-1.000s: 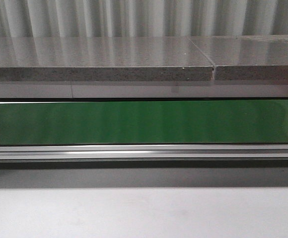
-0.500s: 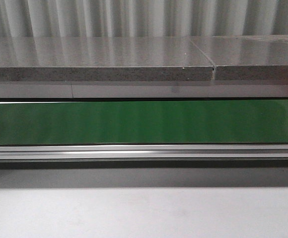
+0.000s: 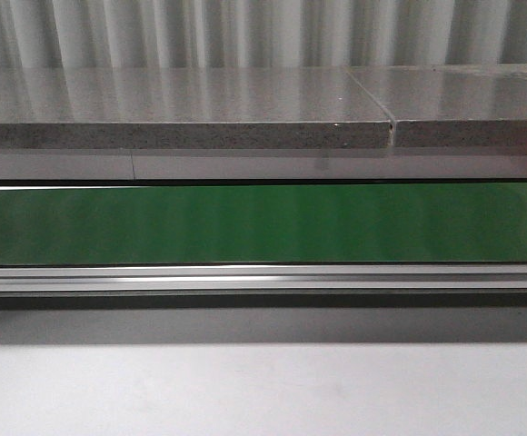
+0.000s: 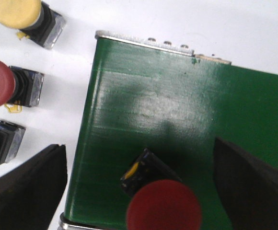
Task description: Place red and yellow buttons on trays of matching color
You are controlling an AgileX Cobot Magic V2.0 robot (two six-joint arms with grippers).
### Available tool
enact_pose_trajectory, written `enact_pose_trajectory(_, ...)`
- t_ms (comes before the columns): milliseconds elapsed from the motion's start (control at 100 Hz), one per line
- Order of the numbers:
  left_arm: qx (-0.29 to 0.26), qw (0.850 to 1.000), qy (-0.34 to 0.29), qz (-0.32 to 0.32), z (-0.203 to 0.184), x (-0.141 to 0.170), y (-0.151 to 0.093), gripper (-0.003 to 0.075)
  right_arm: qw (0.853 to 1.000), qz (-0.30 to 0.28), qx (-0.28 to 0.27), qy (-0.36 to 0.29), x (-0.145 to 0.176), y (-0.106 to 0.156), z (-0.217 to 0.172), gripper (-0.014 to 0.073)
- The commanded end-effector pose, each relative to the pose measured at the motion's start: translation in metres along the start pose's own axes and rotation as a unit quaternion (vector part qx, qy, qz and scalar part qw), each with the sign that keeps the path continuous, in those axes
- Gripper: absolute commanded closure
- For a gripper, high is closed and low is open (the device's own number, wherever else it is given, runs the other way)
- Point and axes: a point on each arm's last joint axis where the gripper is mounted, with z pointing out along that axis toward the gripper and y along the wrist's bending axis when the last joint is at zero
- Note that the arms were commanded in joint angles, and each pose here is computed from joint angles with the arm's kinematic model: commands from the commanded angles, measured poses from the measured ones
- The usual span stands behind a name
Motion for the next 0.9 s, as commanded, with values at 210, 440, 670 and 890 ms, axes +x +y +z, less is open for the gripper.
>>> enact_pose_trajectory(210,0.007,0.999,-0.045,0.005,-0.044,-0.017,-0.005,0.0120,0.999,-0.004,0.000,-0.043,-0.009,0.000,-0.001,0.0660)
enact_pose_trajectory(440,-0.035,0.999,-0.021,-0.026,-0.046,-0.015,0.029,0.0122,0.999,-0.004,0.000,-0.043,-0.009,0.000,-0.001,0.0660)
enact_pose_trajectory(670,-0.065,0.993,-0.001,-0.096,-0.048,-0.011,0.079,0.0122,0.999,-0.004,0.000,-0.043,-0.009,0.000,-0.001,0.0660)
enact_pose_trajectory(890,-0.080,0.986,0.085,-0.122,-0.015,-0.006,0.102,0.0122,0.999,-0.004,0.000,-0.043,-0.009,0.000,-0.001,0.0660)
